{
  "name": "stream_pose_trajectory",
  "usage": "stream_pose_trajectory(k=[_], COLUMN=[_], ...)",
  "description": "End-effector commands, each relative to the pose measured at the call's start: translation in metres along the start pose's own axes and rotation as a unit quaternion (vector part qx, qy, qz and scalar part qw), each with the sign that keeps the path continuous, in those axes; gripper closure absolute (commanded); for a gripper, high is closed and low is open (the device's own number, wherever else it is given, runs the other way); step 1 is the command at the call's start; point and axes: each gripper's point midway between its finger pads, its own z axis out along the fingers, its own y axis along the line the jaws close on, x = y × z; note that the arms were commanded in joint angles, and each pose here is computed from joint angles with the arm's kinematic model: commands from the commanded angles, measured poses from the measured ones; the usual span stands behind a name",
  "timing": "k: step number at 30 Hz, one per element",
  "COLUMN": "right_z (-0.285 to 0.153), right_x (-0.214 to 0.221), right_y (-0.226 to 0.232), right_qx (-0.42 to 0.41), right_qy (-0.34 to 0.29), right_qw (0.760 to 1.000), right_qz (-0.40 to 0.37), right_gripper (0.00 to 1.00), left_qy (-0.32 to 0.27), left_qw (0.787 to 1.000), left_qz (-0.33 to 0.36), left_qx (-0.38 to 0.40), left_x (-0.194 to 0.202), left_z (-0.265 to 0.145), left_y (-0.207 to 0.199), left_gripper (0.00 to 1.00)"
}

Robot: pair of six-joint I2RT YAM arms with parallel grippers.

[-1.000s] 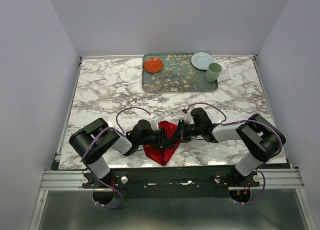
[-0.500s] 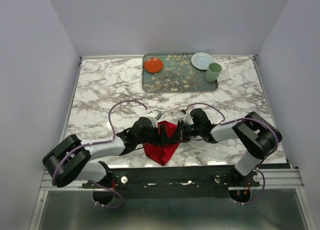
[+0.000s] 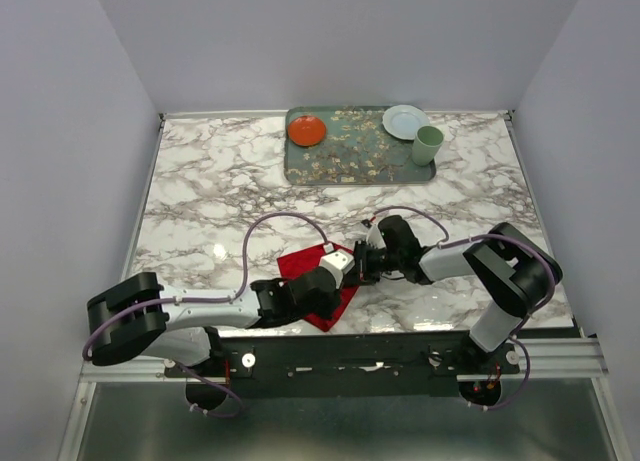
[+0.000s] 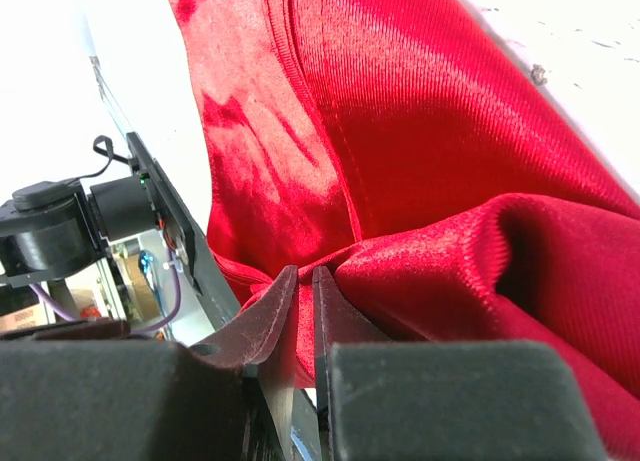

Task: Fold the napkin, place the utensils inside, and roll it up
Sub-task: Roll the napkin with the utensil

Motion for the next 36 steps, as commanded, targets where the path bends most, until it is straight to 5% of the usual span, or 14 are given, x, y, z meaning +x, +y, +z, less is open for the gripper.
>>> stream_pose_trajectory(k=[1,13,21,36], right_z=[0.002,0.005,0.004,0.004], right_x=[0.025,0.022,0.026,0.028], right_y=[-0.044,-0.046,-0.049,-0.051], right_qx=[0.085,0.089,0.092,0.093], right_qy=[0.035,0.04,0.045,0.052], right_qw=[0.995,0.995,0.994,0.994], right_qz=[0.029,0.022,0.022,0.017], right_gripper=[0.81,0.81,0.81,0.81], left_qy=[-0.01,0.016,0.072,0.03], left_qw=[0.999,0.999,0.985,0.992], left_qz=[-0.003,-0.018,-0.087,-0.064], left_qx=[-0.049,-0.049,-0.13,-0.102], left_x=[0.008,0.044,0.083,0.051], left_z=[-0.008,-0.023,-0.022,-0.041], left_y=[0.014,0.012,0.036,0.006], left_gripper=[0.96,0.98,1.0,1.0])
